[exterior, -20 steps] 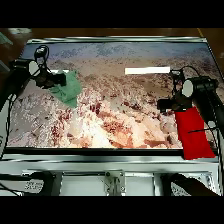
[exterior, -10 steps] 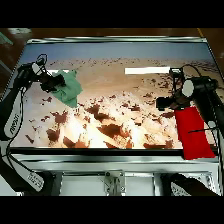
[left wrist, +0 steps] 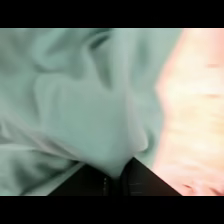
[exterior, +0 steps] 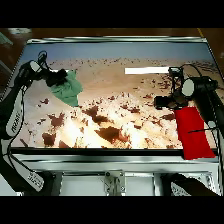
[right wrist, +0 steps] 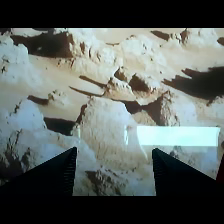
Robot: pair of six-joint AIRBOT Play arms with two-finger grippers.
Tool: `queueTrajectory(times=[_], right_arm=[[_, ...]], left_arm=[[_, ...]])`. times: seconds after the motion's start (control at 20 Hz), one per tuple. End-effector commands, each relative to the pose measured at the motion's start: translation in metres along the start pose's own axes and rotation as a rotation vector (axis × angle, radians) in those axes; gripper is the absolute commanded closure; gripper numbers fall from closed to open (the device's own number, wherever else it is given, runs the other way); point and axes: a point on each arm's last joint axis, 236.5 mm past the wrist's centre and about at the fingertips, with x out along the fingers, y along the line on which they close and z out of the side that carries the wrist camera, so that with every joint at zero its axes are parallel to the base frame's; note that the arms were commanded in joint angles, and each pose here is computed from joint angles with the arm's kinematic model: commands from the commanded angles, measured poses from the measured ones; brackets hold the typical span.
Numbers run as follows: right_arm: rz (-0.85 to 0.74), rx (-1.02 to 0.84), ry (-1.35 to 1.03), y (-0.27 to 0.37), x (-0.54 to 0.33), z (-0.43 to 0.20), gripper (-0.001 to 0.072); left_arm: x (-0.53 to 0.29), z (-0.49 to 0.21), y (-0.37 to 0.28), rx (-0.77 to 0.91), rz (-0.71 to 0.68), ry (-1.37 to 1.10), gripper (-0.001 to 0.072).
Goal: Fold the shirts.
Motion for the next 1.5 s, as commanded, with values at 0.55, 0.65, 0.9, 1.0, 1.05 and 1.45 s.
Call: queueTrajectory(times=[0.55, 0.65, 0.9, 1.0, 1.05, 1.45], right_arm=[[-0.080, -0.115, 0.145, -0.023, -0.048, -0.056, 0.0125], [-0.095, -0.123, 0.138, -0.027, -0.062, -0.064, 0.0124], [-0.049, -0.117, 0.179, -0.018, -0.069, -0.078, 0.0124], [-0.001, -0.113, 0.156, -0.006, -0.067, -0.073, 0.0125], [0.018, -0.107, 0.144, -0.001, -0.067, -0.071, 0.0124], [-0.012, -0.106, 0.133, -0.008, -0.054, -0.070, 0.0124]], left_arm=[[-0.216, -0.176, -0.299, 0.626, -0.486, 0.075, 0.0674], [-0.199, -0.220, -0.320, 0.644, -0.516, 0.134, 0.0674], [-0.112, -0.324, -0.324, 0.583, -0.479, 0.284, 0.0673], [-0.081, -0.345, -0.319, 0.558, -0.451, 0.327, 0.0622], [-0.075, -0.343, -0.318, 0.544, -0.451, 0.335, 0.0617], [-0.118, -0.191, -0.181, 0.421, -0.258, 0.367, -0.0010]])
